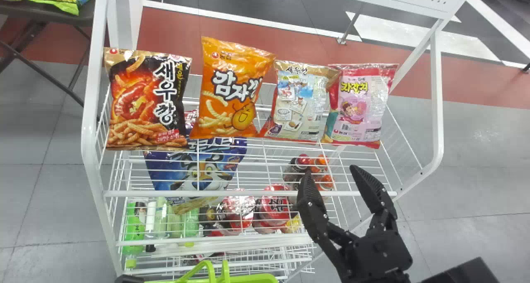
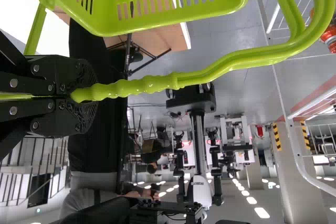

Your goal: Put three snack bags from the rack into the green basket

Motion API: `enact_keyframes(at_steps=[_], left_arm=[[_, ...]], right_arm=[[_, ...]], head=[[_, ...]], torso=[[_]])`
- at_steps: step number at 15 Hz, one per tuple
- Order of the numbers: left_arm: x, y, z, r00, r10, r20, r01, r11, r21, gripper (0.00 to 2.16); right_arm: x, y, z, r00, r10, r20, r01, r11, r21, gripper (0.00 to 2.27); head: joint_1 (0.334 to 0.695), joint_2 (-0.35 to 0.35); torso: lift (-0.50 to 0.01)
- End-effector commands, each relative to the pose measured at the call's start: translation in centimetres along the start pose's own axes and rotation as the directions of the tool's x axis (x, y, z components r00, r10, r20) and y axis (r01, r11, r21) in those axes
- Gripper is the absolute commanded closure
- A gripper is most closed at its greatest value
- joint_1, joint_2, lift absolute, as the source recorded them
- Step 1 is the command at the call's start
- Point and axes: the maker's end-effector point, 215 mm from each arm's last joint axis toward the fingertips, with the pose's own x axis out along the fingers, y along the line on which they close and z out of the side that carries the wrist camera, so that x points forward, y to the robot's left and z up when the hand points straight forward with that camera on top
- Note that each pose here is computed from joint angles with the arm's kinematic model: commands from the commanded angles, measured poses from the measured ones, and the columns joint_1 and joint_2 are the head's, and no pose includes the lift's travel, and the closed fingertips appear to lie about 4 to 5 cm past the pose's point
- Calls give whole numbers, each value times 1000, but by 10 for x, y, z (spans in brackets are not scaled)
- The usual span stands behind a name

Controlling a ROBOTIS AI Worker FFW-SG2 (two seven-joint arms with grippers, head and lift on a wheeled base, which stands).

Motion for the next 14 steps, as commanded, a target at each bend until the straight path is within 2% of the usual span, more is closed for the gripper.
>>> enact_keyframes(at_steps=[1,6,11,14], left_arm=[[0,-1,0,1000,-1,1,1,1000,0,1541],[2,0,-3,1000,3,-6,-3,1000,-1,1541],[2,1,-2,1000,14,-5,-14,1000,5,1541],[5,2,2,999,30,-15,-30,999,27,1541]], right_arm=[[1,0,-3,1000,1,1,-1,1000,2,171],[32,9,-26,1000,23,-7,-23,1000,8,171],[114,70,-94,978,146,-149,-140,989,46,171],[152,104,-102,965,195,-173,-192,981,35,171]], head=[[695,-350],[695,-350],[695,-350],[695,-350]], torso=[[0],[0],[0],[0]])
